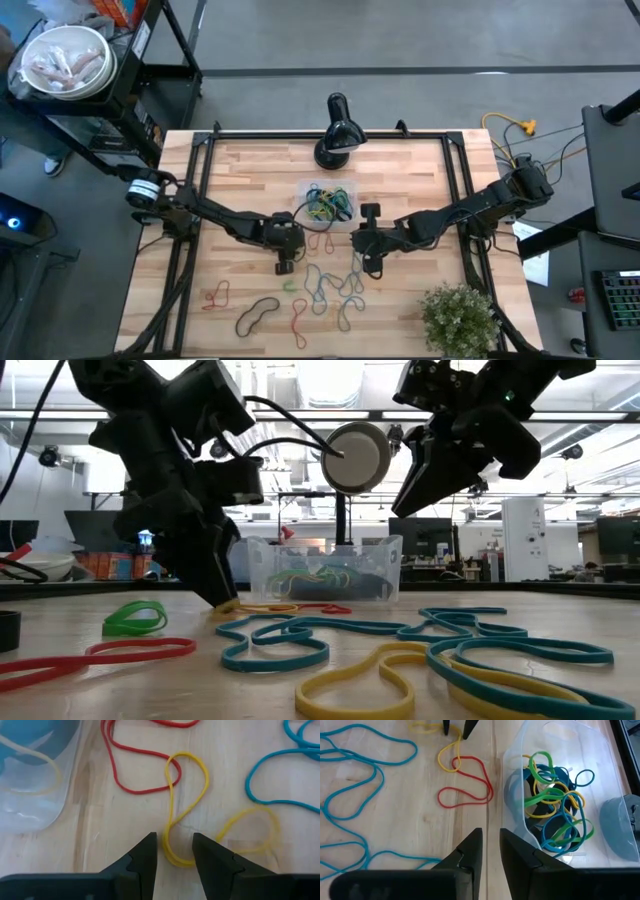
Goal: Pick and place rubber bands into bin
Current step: Put the yellow rubber band into the transparent bin
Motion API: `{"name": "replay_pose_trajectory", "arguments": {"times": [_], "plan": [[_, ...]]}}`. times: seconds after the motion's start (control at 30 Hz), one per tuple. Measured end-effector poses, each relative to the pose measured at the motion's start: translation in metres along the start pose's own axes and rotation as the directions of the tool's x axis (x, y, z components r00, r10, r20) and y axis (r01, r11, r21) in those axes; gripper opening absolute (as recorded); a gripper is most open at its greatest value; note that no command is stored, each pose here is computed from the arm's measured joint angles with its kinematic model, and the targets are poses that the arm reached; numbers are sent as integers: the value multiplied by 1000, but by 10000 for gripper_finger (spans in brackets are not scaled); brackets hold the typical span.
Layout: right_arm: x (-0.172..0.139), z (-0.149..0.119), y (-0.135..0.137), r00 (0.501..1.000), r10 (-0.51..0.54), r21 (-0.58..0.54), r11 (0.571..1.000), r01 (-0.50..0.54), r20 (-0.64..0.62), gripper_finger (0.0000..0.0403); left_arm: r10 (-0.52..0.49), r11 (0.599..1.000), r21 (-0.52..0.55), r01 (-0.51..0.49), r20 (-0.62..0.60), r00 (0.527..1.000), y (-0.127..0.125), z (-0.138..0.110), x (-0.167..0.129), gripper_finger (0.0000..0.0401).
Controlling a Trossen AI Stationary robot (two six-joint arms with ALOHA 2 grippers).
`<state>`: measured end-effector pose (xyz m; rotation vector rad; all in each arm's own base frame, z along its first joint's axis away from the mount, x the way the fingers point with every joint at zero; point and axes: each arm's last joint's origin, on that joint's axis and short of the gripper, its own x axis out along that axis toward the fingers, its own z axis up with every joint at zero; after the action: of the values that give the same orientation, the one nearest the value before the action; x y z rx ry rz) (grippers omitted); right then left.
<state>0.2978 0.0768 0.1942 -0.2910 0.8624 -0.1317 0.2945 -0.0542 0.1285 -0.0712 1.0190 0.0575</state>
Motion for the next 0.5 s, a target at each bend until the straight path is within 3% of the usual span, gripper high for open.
{"name": "replay_pose_trajectory", "arguments": {"times": [0.23, 0.5], "plan": [[0, -1, 0, 1000, 0, -1, 1000, 0, -8, 59, 7, 1000, 9, -6, -30, 1000, 0, -4, 7, 97], [0, -1, 0, 1000, 0, -2, 1000, 0, -8, 59, 4, 999, 39, -3, -38, 999, -1, -4, 3, 7]]}}
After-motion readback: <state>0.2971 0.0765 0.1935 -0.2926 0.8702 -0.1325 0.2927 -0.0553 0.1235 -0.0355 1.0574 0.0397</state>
